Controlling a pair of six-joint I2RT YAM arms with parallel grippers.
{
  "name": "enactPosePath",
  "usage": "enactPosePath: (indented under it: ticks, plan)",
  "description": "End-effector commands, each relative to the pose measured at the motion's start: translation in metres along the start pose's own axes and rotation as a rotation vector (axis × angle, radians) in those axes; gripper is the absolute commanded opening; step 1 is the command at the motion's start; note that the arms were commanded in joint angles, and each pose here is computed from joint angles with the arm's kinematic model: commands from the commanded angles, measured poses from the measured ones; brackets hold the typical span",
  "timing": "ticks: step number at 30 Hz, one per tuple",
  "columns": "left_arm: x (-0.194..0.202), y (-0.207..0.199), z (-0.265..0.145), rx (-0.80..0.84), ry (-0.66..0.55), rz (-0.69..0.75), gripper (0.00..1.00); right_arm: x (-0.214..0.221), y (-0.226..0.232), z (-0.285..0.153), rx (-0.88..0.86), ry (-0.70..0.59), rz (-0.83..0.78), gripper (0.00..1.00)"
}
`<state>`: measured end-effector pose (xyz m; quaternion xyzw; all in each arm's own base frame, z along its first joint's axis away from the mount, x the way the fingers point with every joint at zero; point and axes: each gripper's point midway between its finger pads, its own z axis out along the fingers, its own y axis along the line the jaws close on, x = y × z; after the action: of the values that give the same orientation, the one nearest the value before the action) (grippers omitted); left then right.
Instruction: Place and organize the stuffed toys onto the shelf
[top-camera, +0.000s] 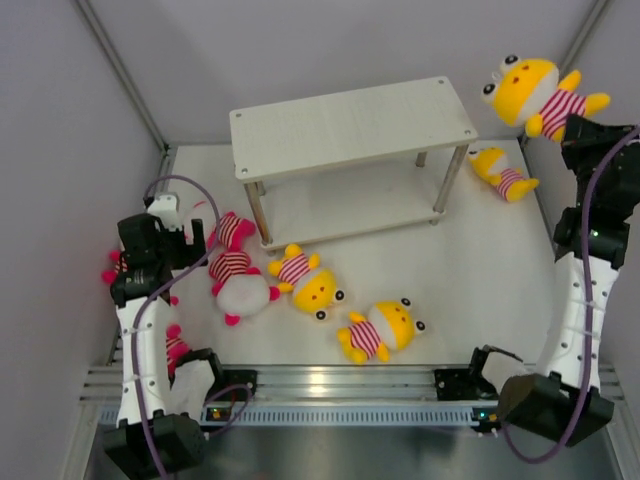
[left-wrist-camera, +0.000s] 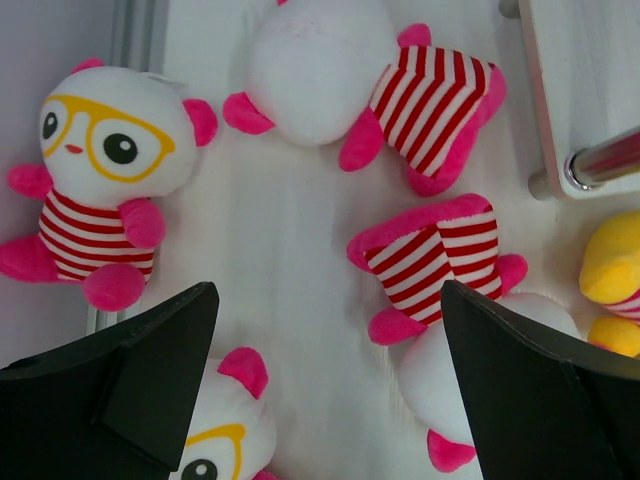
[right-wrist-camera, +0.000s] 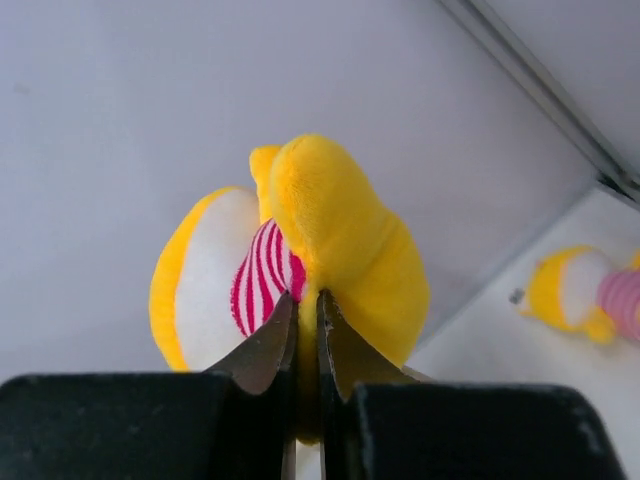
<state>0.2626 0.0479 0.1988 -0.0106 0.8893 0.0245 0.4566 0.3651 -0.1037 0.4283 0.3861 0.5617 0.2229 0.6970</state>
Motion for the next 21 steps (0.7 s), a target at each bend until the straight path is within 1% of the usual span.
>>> enactPosePath:
  ticks: [1, 2, 3, 5, 6, 7, 9, 12, 14, 15, 16, 17, 19, 21]
  plan:
    - [-0.034, 0.021, -0.012, -0.129, -0.118, -0.079, 0.99, -0.042, 0.081, -0.035, -0.11, -0.196, 0.136, 0.0]
    - [-0.032, 0.02, -0.011, -0.126, -0.118, -0.083, 0.99, -0.039, 0.09, -0.04, -0.125, -0.208, 0.163, 0.0]
    - [-0.031, 0.018, -0.01, -0.116, -0.121, -0.084, 0.99, -0.031, 0.105, -0.046, -0.148, -0.214, 0.23, 0.0]
    - [-0.024, 0.012, -0.008, -0.088, -0.116, -0.087, 0.99, -0.018, 0.115, -0.048, -0.16, -0.206, 0.295, 0.0]
    - [-0.024, 0.011, -0.008, -0.082, -0.12, -0.084, 0.99, 0.0, 0.124, -0.052, -0.157, -0.179, 0.331, 0.0]
    - [-0.024, 0.01, -0.009, -0.077, -0.124, -0.078, 0.99, 0.011, 0.123, -0.049, -0.139, -0.166, 0.347, 0.0]
    - [-0.026, 0.009, -0.01, -0.074, -0.129, -0.081, 0.99, 0.032, 0.133, -0.054, -0.119, -0.16, 0.391, 0.0]
    - [-0.029, 0.007, -0.012, -0.059, -0.143, -0.078, 0.99, 0.066, 0.144, -0.05, -0.072, -0.13, 0.402, 0.0]
    - [-0.028, 0.006, -0.013, -0.059, -0.143, -0.077, 0.99, 0.075, 0.149, -0.048, -0.056, -0.121, 0.437, 0.0]
    - [-0.027, 0.006, -0.013, -0.058, -0.143, -0.072, 0.99, 0.079, 0.149, -0.046, -0.043, -0.127, 0.443, 0.0]
    - [-0.026, 0.006, -0.012, -0.059, -0.143, -0.067, 0.99, 0.092, 0.147, -0.041, -0.018, -0.106, 0.432, 0.0]
    - [-0.025, 0.007, -0.012, -0.061, -0.141, -0.066, 0.99, 0.097, 0.148, -0.039, -0.008, -0.101, 0.432, 0.0]
    - [-0.024, 0.007, -0.012, -0.063, -0.141, -0.064, 0.99, 0.119, 0.137, -0.032, 0.055, -0.068, 0.403, 0.0]
    - [-0.024, 0.007, -0.012, -0.063, -0.142, -0.061, 0.99, 0.134, 0.135, -0.027, 0.066, -0.036, 0.412, 0.01]
